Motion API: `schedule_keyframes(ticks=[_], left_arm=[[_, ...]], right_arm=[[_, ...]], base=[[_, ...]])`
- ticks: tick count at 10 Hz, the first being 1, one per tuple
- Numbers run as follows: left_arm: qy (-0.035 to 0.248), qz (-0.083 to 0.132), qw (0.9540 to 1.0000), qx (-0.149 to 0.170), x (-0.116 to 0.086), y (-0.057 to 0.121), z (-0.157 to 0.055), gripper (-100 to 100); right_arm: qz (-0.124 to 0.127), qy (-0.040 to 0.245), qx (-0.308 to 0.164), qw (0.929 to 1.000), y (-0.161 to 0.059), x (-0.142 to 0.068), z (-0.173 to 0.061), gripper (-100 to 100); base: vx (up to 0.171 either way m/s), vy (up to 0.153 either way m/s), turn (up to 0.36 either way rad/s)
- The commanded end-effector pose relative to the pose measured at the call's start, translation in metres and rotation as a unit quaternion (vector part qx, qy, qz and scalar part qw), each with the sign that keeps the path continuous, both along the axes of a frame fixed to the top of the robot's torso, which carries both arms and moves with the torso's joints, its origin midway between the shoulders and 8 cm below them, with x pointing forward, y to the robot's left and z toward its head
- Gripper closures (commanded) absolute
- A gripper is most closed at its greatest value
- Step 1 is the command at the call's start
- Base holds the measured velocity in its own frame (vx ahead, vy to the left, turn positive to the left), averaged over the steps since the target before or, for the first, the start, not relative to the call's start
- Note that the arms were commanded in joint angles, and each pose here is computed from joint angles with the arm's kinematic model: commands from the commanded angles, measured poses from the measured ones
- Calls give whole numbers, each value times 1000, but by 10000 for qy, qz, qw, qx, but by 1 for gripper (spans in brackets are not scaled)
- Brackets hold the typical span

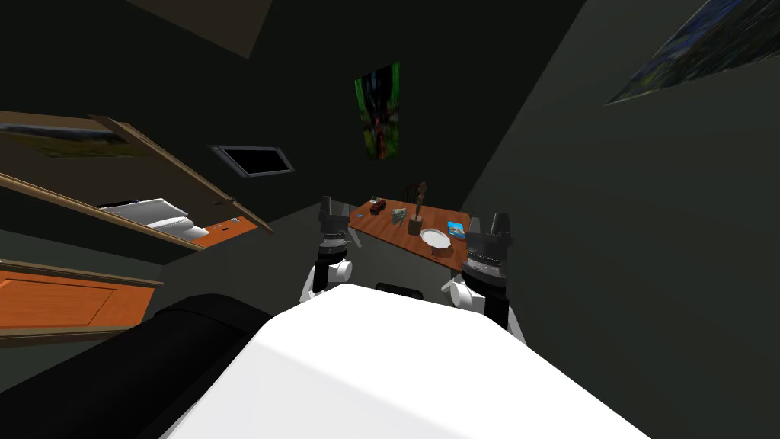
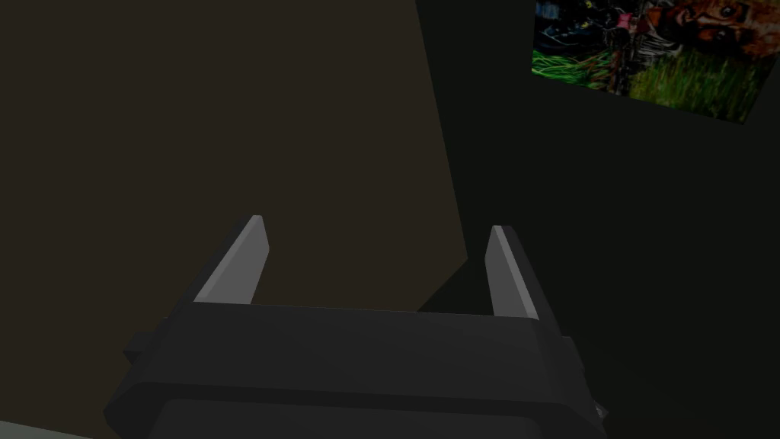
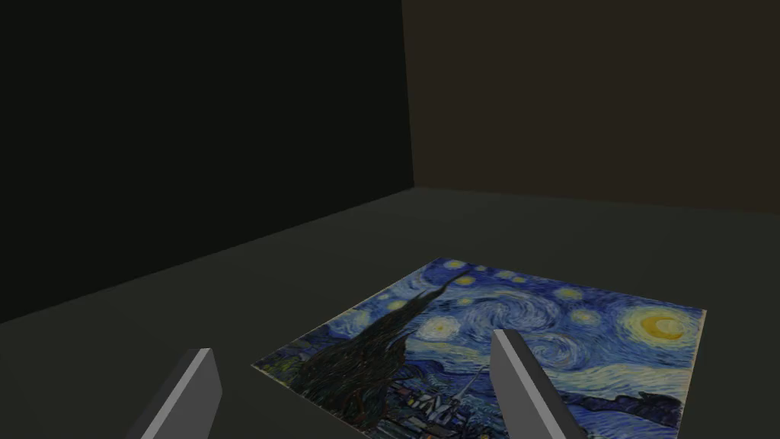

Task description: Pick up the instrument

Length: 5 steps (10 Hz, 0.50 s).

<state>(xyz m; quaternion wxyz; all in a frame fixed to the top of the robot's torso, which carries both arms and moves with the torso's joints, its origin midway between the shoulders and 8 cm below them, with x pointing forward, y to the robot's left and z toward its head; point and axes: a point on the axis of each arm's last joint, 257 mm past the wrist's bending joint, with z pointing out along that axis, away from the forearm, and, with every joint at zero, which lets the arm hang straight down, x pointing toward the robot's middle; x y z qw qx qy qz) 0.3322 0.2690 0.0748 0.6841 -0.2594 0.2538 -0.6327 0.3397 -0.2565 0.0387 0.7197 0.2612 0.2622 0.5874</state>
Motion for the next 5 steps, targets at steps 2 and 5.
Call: schedule_keyframes(ticks=[2,5], left_arm=[[0,0,10000,0,0,0,0,0],[0,0,10000,0,0,0,0,0]], right_arm=[[170,164,-173,9996,8,10,-11,-100],[348,491,-386,9974,17,27,-35,-100]], base=[[-54,-8,6],[-62,-1,11]])
